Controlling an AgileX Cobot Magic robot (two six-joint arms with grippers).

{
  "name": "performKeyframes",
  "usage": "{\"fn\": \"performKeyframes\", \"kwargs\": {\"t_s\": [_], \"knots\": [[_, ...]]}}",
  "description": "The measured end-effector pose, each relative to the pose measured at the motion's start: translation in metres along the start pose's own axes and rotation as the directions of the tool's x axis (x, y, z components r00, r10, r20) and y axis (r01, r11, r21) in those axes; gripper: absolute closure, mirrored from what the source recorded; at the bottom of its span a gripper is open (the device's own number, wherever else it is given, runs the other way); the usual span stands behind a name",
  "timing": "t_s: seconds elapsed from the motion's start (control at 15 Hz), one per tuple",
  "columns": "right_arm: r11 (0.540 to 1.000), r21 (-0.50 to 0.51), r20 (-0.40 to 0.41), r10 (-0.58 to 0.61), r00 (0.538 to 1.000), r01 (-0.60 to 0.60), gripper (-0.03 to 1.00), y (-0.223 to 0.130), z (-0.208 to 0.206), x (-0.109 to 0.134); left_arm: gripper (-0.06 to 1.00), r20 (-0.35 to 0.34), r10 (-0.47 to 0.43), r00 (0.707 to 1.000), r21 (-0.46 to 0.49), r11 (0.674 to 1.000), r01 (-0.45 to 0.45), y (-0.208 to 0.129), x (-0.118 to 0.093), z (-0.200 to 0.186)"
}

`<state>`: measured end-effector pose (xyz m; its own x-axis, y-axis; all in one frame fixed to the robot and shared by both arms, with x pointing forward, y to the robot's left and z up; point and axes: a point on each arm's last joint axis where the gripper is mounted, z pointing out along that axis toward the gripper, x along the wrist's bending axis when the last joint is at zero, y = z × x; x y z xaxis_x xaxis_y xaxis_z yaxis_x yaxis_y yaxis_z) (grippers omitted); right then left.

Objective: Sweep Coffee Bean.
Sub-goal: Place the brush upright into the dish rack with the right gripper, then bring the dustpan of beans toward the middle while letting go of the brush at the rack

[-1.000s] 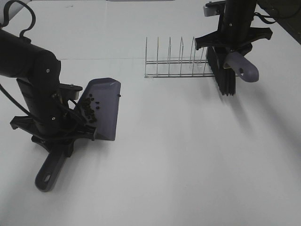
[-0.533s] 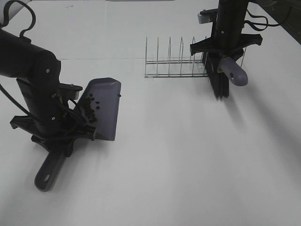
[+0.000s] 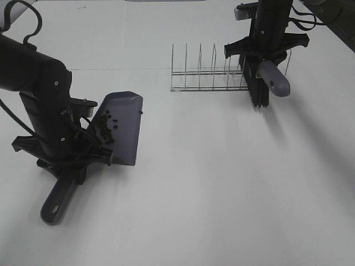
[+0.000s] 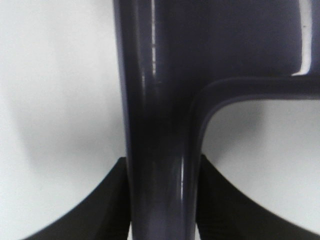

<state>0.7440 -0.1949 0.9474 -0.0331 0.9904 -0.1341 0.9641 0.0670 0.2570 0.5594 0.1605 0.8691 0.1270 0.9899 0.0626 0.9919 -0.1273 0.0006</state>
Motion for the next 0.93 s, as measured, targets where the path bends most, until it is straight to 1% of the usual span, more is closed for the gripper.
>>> {"fn": "performKeyframes", "kwargs": {"t_s": [0.2, 0.27, 0.4, 0.47, 0.53, 0.73, 0.87, 0.93], "knots": [[1.0, 0.0, 0.0, 0.0, 1.0, 0.0, 0.64, 0.0, 0.0, 0.0, 0.6, 0.0, 0.0, 1.0, 0.0, 1.0, 0.0, 0.0, 0.0, 0.0], [1.0, 0.0, 0.0, 0.0, 1.0, 0.0, 0.58, 0.0, 0.0, 0.0, 0.6, 0.0, 0.0, 1.0, 0.0, 1.0, 0.0, 0.0, 0.0, 0.0], [1.0, 0.0, 0.0, 0.001, 1.0, -0.001, 0.39, 0.0, 0.0, -0.001, 0.6, 0.0, 0.0, 1.0, 0.0, 1.0, 0.0, 0.0, 0.0, 0.0], [1.0, 0.0, 0.0, 0.001, 1.0, -0.001, 0.33, 0.0, 0.0, -0.001, 0.6, 0.0, 0.0, 1.0, 0.0, 1.0, 0.0, 0.0, 0.0, 0.0], [1.0, 0.0, 0.0, 0.001, 1.0, -0.001, 0.3, 0.0, 0.0, -0.001, 0.6, 0.0, 0.0, 1.0, 0.0, 1.0, 0.0, 0.0, 0.0, 0.0], [1.0, -0.002, -0.001, 0.002, 1.0, -0.002, 0.29, 0.0, -0.003, -0.001, 0.6, 0.0, 0.0, 1.0, 0.0, 1.0, 0.0, 0.0, 0.0, 0.0], [1.0, -0.02, -0.01, 0.004, 1.0, -0.004, 0.29, 0.002, -0.014, -0.002, 0.6, 0.0, 0.0, 1.0, 0.0, 1.0, 0.0, 0.0, 0.0, 0.0], [0.999, -0.035, -0.03, 0.01, 1.0, -0.011, 0.29, 0.003, -0.024, -0.002, 0.6, 0.0, 0.0, 1.0, 0.0, 1.0, 0.0, 0.0, 0.0, 0.0]]}}
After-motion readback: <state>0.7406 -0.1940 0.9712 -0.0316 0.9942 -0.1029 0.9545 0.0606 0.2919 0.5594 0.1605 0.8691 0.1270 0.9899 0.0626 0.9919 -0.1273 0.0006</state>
